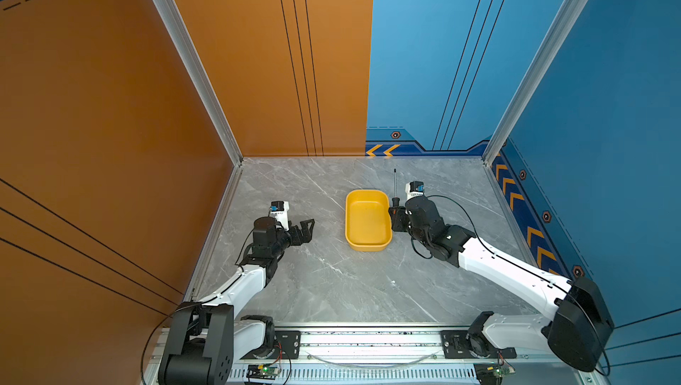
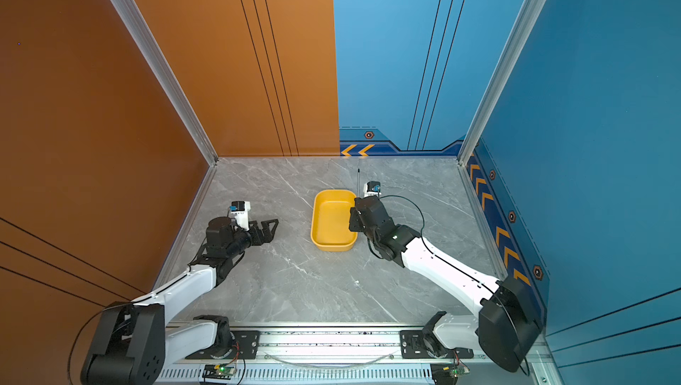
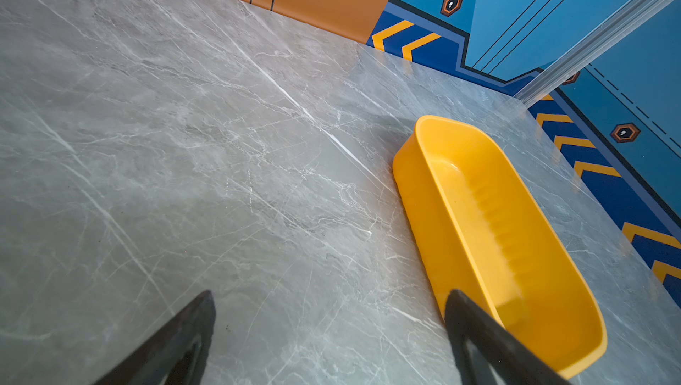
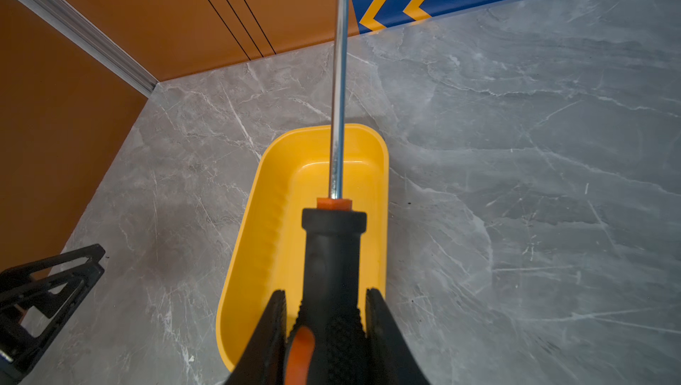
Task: Put the screwdriver in the bin
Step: 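Lift the screwdriver with the right gripper and carry it over the yellow bin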
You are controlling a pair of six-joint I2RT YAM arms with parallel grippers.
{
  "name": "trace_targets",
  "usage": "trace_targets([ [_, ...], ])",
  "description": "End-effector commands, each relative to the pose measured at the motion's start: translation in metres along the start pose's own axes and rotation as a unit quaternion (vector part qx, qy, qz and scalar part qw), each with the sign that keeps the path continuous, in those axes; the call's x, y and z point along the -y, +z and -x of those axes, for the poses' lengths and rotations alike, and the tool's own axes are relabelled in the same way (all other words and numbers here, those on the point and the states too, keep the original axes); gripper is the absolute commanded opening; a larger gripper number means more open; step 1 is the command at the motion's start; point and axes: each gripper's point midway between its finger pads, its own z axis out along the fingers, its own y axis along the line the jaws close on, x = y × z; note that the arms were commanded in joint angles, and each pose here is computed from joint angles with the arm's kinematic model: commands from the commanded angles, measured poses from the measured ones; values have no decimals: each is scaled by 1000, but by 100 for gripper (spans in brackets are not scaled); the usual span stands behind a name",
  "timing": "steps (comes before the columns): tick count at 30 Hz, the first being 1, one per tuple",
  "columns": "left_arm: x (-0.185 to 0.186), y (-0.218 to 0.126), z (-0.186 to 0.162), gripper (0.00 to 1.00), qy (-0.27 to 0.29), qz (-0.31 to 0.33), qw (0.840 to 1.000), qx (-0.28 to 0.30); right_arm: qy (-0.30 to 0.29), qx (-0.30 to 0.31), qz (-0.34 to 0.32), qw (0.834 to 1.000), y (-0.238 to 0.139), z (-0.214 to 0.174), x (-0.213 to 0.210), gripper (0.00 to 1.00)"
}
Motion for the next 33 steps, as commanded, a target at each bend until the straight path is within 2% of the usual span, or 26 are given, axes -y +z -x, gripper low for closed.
trace_targets([
  [1, 6, 2, 5, 98, 6, -12, 1000, -3, -23, 4, -15, 1000, 17, 5, -18, 0],
  [8, 6, 4, 4, 98, 3, -14, 1000, -7, -66, -49, -52, 995, 57, -25, -36, 0],
  [13, 5, 5, 5, 98, 4, -13, 1000, -7, -62, -84, -74, 992, 74, -46, -34, 0],
  [33, 4, 7, 2, 98, 2, -11, 1000, -13, -59, -142, -130, 979, 100, -98, -7, 0],
])
